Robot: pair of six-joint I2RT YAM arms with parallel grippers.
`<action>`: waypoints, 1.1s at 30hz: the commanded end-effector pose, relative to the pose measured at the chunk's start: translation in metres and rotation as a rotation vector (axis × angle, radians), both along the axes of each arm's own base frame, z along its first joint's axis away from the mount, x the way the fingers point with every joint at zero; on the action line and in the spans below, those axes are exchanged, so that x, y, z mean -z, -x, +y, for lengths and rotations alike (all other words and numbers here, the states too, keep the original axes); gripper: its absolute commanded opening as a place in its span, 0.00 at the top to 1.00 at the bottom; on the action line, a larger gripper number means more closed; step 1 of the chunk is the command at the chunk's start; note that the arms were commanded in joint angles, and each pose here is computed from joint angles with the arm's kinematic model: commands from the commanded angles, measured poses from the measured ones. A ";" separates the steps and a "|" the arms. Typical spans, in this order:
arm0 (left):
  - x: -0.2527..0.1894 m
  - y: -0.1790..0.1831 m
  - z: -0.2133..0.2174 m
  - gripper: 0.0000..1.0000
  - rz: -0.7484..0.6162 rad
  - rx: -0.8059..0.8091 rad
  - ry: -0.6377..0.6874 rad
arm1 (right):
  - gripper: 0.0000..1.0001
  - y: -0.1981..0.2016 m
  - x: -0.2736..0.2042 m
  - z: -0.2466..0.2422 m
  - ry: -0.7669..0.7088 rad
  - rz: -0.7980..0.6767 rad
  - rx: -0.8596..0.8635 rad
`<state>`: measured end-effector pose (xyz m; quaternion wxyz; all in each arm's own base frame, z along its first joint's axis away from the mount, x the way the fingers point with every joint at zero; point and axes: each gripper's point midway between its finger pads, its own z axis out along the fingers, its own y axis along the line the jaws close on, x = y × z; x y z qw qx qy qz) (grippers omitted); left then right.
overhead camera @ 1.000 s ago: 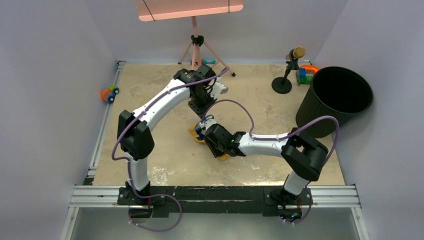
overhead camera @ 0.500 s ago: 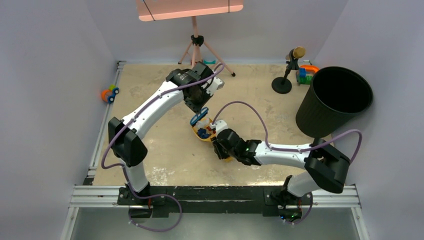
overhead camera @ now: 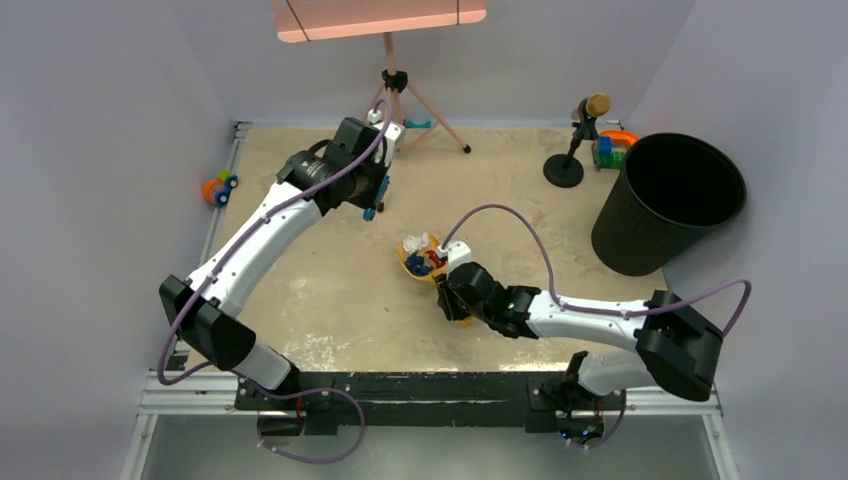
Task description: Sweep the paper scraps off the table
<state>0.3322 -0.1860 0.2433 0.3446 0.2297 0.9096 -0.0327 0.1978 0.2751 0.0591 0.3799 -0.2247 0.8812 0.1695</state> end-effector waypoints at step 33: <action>0.070 0.027 0.002 1.00 -0.056 -0.300 0.389 | 1.00 -0.122 -0.324 -0.233 -0.311 -0.314 0.801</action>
